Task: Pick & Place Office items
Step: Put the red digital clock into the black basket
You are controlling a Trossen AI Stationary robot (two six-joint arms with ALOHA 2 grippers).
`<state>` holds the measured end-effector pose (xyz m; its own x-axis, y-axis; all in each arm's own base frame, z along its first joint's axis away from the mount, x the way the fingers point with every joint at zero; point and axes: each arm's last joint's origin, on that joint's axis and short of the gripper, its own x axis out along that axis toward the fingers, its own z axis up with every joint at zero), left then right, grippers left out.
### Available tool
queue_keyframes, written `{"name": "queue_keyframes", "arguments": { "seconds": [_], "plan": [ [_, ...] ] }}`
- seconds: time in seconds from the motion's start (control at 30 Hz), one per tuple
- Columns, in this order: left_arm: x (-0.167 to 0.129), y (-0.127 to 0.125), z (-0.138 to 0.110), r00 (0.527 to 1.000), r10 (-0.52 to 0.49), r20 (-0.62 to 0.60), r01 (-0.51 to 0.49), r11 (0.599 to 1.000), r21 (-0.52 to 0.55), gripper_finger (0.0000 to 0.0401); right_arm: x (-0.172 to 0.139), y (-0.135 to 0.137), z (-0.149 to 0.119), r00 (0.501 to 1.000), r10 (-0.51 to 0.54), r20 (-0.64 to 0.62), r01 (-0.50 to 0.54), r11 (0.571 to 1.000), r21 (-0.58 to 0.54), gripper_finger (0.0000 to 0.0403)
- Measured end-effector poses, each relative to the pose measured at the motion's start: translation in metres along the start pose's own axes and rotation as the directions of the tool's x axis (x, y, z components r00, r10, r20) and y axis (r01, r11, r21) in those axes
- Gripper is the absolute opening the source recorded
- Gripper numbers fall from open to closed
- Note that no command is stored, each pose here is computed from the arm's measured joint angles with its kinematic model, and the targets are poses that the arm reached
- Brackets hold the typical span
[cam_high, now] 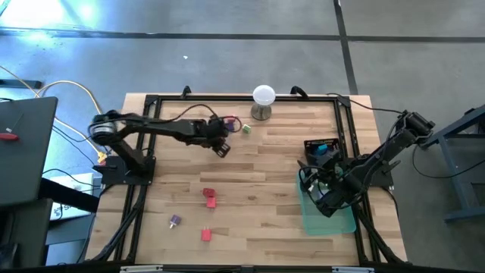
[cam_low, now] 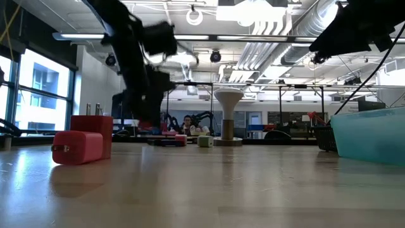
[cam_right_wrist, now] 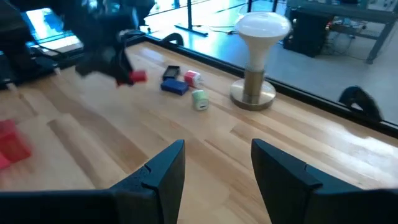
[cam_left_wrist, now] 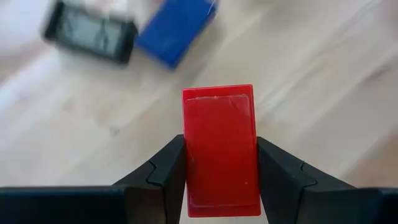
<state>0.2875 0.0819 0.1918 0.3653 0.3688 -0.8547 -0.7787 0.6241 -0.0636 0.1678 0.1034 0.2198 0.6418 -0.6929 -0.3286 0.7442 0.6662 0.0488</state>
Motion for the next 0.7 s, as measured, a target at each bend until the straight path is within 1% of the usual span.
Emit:
{"name": "queue_keyframes", "arguments": {
  "seconds": [0.07, 0.13, 0.2, 0.23, 0.3, 0.33, 0.43, 0.5, 0.53, 0.6, 0.7],
  "plan": [
    [-0.018, -0.007, 0.0, 0.997, -0.052, 0.05, 0.051, 0.999, 0.015, 0.0147, 0.0, 0.005, 0.001, 1.0, 0.022, 0.0, -0.022, 1.0, -0.012, 0.0172],
    [-0.038, -0.016, -0.001, 0.984, -0.129, 0.122, 0.125, 0.991, 0.044, 0.0147, 0.0, 0.011, 0.002, 0.999, 0.047, 0.005, -0.047, 0.999, -0.027, 0.0172],
    [-0.06, -0.025, 0.001, 0.951, -0.228, 0.209, 0.214, 0.973, 0.088, 0.0147, -0.001, 0.018, 0.004, 0.997, 0.077, 0.014, -0.077, 0.996, -0.05, 0.0172],
    [-0.069, -0.031, 0.0, 0.927, -0.279, 0.249, 0.257, 0.959, 0.119, 0.0147, -0.001, 0.021, 0.005, 0.995, 0.093, 0.019, -0.092, 0.994, -0.067, 0.0172],
    [-0.086, -0.042, 0.001, 0.872, -0.374, 0.316, 0.333, 0.926, 0.178, 0.0147, -0.002, 0.029, 0.009, 0.991, 0.13, 0.031, -0.126, 0.987, -0.099, 0.0172],
    [-0.094, -0.047, 0.001, 0.836, -0.427, 0.346, 0.374, 0.903, 0.21, 0.0147, -0.003, 0.033, 0.011, 0.988, 0.146, 0.041, -0.141, 0.983, -0.119, 0.0172],
    [-0.114, -0.061, 0.003, 0.705, -0.575, 0.414, 0.485, 0.818, 0.311, 0.0147, -0.005, 0.045, 0.02, 0.977, 0.201, 0.076, -0.186, 0.968, -0.167, 0.0172],
    [-0.124, -0.068, 0.005, 0.618, -0.651, 0.44, 0.529, 0.759, 0.38, 0.0147, -0.007, 0.052, 0.026, 0.965, 0.247, 0.092, -0.226, 0.954, -0.196, 0.0172],
    [-0.128, -0.07, 0.006, 0.581, -0.676, 0.453, 0.542, 0.737, 0.405, 0.0147, -0.009, 0.056, 0.03, 0.956, 0.276, 0.099, -0.253, 0.946, -0.203, 0.0172],
    [-0.134, -0.073, 0.008, 0.521, -0.709, 0.476, 0.552, 0.705, 0.445, 0.0147, -0.011, 0.062, 0.036, 0.932, 0.349, 0.101, -0.322, 0.922, -0.214, 0.0172],
    [-0.138, -0.074, 0.011, 0.468, -0.728, 0.501, 0.542, 0.684, 0.488, 0.0147, -0.012, 0.069, 0.047, 0.887, 0.446, 0.116, -0.418, 0.885, -0.206, 0.0172]
  ]
}}
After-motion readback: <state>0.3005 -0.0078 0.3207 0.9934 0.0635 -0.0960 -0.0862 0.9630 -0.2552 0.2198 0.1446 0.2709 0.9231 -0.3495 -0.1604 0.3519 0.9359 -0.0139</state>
